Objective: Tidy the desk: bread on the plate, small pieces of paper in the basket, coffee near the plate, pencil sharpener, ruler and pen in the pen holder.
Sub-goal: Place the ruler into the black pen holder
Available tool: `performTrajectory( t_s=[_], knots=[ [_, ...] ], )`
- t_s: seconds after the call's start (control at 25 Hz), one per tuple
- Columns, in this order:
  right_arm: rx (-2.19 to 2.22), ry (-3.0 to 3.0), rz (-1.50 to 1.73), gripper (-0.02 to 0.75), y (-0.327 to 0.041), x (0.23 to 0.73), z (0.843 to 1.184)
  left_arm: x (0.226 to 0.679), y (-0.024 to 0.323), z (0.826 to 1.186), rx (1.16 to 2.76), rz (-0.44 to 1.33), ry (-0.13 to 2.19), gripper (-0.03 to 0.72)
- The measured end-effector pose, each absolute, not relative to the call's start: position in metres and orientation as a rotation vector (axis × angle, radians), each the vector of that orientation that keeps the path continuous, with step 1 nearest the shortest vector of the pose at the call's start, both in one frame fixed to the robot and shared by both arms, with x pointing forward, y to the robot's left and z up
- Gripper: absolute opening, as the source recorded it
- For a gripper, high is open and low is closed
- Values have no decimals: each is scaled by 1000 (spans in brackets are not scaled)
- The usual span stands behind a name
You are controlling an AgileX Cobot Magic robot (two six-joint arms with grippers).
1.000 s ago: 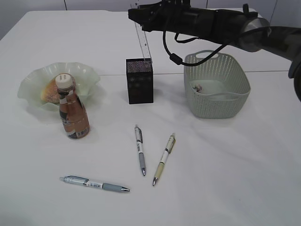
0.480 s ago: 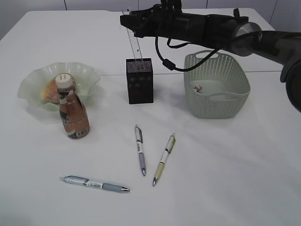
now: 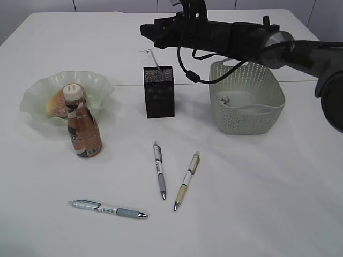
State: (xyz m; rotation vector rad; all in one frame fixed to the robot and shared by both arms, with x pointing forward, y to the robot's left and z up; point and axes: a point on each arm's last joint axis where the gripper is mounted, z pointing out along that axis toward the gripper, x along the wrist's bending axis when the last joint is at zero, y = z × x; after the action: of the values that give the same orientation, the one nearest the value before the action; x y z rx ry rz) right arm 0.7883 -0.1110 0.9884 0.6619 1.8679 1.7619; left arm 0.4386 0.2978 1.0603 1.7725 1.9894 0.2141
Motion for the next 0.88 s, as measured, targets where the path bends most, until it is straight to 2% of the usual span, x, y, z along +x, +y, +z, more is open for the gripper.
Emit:
performTrajectory(
  t_s=[0.52, 0.88],
  knots=[
    [936, 1879, 1776, 415, -115, 791, 985, 439, 298, 1060, 1771, 213, 1989, 379],
    [1192, 2018, 1722, 420, -117, 778, 1009, 439, 298, 1060, 1771, 213, 1989, 379]
  ],
)
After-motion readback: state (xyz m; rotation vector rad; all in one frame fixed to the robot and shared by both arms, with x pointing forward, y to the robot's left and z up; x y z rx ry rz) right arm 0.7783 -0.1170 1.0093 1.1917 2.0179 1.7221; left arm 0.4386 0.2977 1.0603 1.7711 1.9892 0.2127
